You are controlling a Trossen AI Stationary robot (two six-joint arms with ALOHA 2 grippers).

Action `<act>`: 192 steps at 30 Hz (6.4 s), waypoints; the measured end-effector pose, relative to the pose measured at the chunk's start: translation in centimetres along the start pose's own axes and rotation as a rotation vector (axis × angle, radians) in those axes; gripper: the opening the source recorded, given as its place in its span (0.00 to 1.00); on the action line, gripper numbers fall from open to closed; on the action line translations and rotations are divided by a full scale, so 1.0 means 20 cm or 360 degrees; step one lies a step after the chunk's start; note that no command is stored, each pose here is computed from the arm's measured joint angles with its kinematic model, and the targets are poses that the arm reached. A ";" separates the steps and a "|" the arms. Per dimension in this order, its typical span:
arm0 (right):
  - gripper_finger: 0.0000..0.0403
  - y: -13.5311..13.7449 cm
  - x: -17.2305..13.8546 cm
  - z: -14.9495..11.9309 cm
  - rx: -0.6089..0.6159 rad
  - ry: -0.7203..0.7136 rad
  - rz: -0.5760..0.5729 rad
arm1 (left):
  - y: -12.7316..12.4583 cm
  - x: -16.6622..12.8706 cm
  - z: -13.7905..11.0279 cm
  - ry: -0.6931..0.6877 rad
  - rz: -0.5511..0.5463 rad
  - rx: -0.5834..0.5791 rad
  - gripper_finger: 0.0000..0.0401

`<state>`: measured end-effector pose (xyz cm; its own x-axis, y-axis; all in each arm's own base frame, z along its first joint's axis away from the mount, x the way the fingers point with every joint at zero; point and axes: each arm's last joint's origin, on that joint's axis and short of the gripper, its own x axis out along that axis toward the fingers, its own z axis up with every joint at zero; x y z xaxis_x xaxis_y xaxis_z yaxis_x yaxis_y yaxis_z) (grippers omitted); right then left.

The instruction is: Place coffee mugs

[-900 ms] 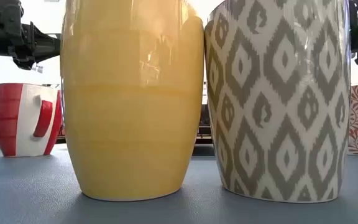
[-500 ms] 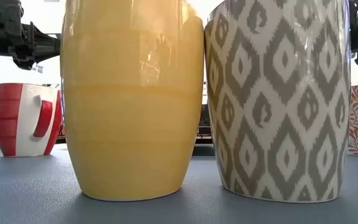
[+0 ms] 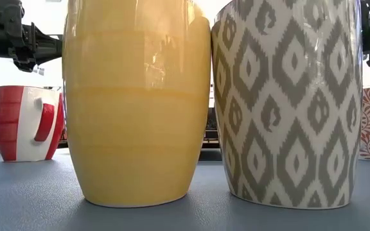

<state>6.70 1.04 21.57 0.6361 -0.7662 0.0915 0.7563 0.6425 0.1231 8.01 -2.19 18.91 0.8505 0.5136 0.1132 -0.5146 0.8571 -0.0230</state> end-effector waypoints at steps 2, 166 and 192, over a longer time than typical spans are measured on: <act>0.28 0.00 0.00 0.00 -0.0001 0.0000 0.0001 | 0.00 0.00 0.00 0.0000 0.0000 0.0001 0.11; 0.28 0.31 0.28 0.52 -0.0225 -0.0020 -0.0219 | -0.02 0.03 0.29 -0.0431 -0.0261 0.0122 0.11; 0.27 0.16 0.54 0.19 -0.0105 0.0678 -0.0201 | -0.08 0.18 0.43 0.0093 0.0681 0.0203 0.11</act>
<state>15.36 -5.26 26.69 0.5341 -0.7754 -0.3369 0.8313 0.5541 0.0426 10.89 -2.01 27.96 0.5612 0.8253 0.0637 -0.8275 0.5574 0.0675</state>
